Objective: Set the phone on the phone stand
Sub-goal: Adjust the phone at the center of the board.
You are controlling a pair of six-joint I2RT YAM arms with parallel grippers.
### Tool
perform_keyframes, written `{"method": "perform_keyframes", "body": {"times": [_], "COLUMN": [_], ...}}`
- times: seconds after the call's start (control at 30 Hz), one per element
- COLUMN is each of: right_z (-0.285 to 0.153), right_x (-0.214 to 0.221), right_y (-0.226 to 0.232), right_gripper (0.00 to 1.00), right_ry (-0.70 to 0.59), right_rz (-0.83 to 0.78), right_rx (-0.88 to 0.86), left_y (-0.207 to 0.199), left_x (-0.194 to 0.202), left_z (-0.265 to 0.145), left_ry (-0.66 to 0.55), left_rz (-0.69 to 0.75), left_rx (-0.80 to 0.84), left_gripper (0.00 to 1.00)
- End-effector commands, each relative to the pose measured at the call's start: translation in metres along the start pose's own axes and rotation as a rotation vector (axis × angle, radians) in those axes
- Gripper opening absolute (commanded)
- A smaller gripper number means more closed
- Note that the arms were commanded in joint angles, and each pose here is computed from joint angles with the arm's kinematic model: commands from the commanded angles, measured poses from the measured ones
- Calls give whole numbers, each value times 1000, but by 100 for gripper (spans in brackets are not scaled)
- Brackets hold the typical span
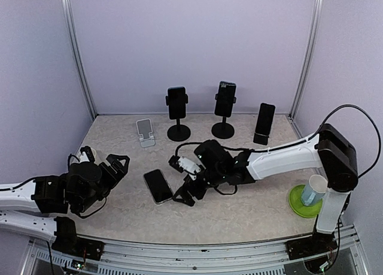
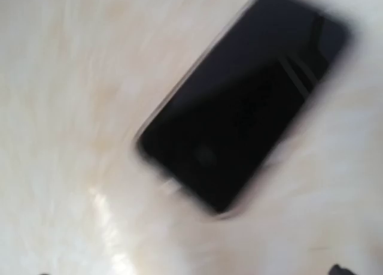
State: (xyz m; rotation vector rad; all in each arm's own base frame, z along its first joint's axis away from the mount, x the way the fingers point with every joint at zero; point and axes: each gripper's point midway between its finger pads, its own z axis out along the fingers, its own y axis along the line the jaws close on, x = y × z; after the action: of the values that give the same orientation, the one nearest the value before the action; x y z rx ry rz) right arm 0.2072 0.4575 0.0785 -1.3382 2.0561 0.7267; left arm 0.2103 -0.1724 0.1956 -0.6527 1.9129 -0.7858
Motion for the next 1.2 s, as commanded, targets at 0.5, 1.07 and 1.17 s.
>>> {"method": "perform_keyframes", "body": {"times": [0.5, 1.07, 1.17], "right_z": [24, 67, 53], "right_x": [-3, -13, -25], "right_y": [-5, 71, 82], "right_gripper": [100, 100, 100], "right_ry": [-37, 18, -27], "right_rz": [282, 124, 90], "right_rx": [-329, -533, -579], "left_y": [-11, 10, 16], "left_x": [-6, 4, 6], "left_z": [22, 38, 44], "left_ry": [15, 20, 13], "left_rz": [-30, 17, 81], "left_rx": [36, -64, -103], "left_gripper": [99, 99, 99]}}
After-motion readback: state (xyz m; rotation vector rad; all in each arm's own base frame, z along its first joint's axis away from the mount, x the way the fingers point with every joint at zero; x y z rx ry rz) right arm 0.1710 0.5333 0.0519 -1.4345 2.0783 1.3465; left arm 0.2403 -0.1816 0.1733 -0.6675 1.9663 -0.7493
